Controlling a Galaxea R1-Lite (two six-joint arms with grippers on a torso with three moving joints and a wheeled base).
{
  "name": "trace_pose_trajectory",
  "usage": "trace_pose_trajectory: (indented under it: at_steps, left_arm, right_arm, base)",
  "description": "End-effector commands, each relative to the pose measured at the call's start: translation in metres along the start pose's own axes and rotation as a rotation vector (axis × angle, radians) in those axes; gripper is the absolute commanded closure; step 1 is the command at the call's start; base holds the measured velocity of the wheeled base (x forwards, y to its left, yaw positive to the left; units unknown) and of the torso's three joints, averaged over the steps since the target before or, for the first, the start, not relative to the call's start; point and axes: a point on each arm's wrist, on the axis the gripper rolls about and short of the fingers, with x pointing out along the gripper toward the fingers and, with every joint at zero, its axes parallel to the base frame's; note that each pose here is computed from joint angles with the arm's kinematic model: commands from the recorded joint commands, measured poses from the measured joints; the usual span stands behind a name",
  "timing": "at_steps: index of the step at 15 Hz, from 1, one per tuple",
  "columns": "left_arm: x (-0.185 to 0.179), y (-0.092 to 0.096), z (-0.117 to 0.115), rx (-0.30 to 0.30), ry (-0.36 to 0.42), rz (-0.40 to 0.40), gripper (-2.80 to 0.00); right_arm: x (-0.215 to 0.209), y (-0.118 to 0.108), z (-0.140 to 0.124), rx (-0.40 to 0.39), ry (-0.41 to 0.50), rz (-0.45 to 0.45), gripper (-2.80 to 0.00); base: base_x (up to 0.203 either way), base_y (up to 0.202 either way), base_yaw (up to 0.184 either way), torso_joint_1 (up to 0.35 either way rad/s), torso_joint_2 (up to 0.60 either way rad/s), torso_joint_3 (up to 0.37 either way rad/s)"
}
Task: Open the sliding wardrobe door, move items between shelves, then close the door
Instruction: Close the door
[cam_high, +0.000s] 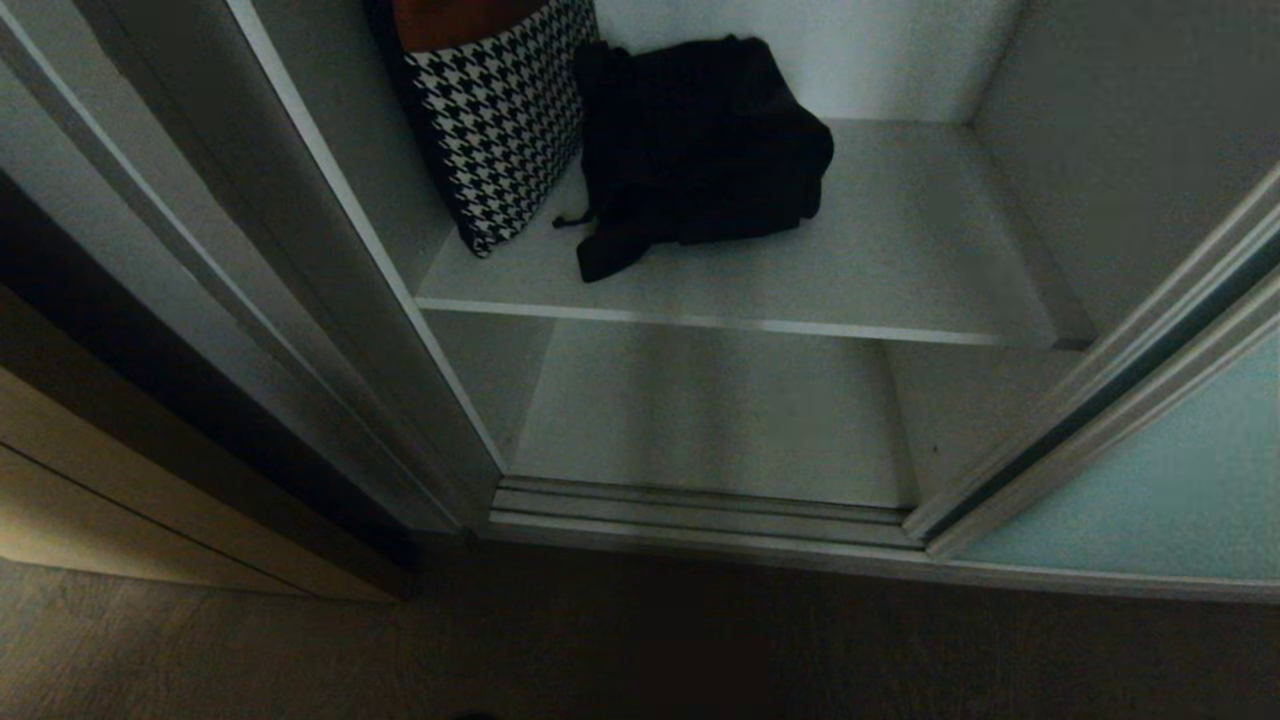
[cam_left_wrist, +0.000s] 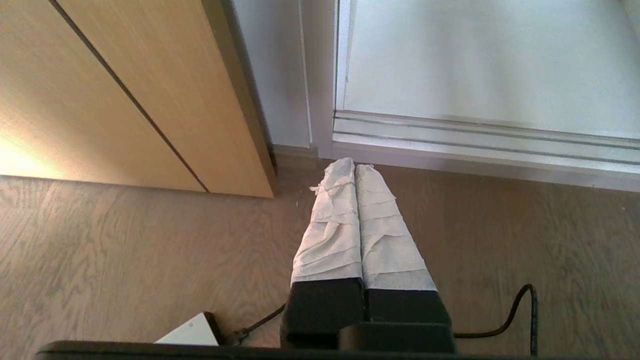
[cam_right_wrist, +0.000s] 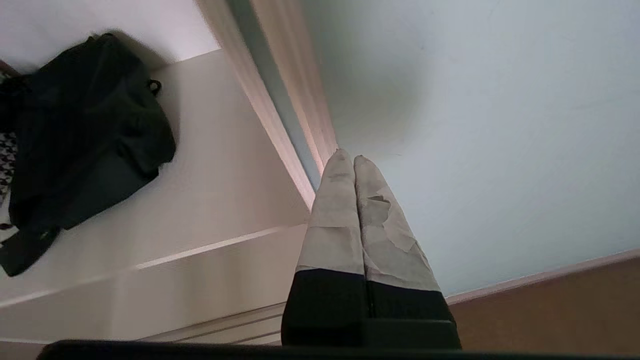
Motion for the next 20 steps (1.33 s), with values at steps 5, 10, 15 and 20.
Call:
trace_pose_trajectory:
  at_steps: [5, 10, 15, 20]
  left_arm:
    - [0.0, 0.0, 0.0, 0.0, 0.001, 0.0, 0.0]
    - [0.0, 0.0, 0.0, 0.0, 0.001, 0.0, 0.0]
    - [0.0, 0.0, 0.0, 0.0, 0.001, 0.0, 0.0]
    - [0.0, 0.0, 0.0, 0.0, 0.001, 0.0, 0.0]
  right_arm:
    - [0.027, -0.012, -0.001, 0.009, 0.015, 0.034, 0.0]
    - [0.045, -0.019, -0.001, 0.006, 0.005, 0.047, 0.0]
    - [0.05, -0.018, -0.009, 0.036, 0.028, 0.078, 0.0]
    - [0.045, -0.01, -0.016, 0.028, 0.03, 0.136, 0.0]
  base:
    - [0.0, 0.0, 0.0, 0.0, 0.0, 0.0]
    - [0.0, 0.0, 0.0, 0.0, 0.0, 0.0]
    - [0.0, 0.0, 0.0, 0.0, 0.0, 0.0]
    - [0.0, 0.0, 0.0, 0.0, 0.0, 0.0]
